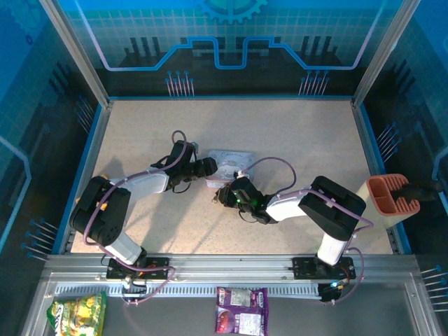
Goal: Unlock a padlock with a key
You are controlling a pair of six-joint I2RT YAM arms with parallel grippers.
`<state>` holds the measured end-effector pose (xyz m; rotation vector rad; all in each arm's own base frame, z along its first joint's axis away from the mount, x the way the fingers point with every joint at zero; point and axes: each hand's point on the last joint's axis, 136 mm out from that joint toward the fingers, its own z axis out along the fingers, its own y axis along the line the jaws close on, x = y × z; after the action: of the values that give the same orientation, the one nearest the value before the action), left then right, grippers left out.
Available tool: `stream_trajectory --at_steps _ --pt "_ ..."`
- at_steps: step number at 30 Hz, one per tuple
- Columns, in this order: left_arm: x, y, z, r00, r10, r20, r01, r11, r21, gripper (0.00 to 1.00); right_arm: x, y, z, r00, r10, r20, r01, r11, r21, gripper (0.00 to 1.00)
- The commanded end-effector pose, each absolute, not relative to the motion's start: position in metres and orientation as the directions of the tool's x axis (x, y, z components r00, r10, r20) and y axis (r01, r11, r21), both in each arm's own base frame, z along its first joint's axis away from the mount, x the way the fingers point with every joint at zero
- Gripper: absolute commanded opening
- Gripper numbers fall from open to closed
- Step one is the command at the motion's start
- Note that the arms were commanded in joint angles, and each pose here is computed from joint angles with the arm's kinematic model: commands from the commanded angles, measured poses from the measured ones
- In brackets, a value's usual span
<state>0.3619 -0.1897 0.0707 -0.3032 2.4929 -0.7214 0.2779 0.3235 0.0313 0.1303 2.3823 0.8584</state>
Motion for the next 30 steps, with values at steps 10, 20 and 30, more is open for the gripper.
stream_trajectory --at_steps 10,20,30 --pt "0.357 -0.19 0.07 -0.83 -0.377 -0.41 -0.1 0.825 -0.556 0.76 0.278 0.307 0.051 -0.768 0.434 -0.471 -0.018 0.72 0.693 0.04" --pt "0.354 -0.207 0.063 -0.833 -0.369 -0.413 -0.106 0.839 -0.534 0.75 0.286 0.296 0.063 -0.701 0.62 -0.353 0.08 0.56 0.824 0.0" --pt "0.345 -0.206 0.035 -0.822 -0.434 -0.368 -0.22 0.839 -0.498 0.74 0.295 0.281 0.063 -0.638 0.722 -0.266 0.165 0.466 0.869 0.0"
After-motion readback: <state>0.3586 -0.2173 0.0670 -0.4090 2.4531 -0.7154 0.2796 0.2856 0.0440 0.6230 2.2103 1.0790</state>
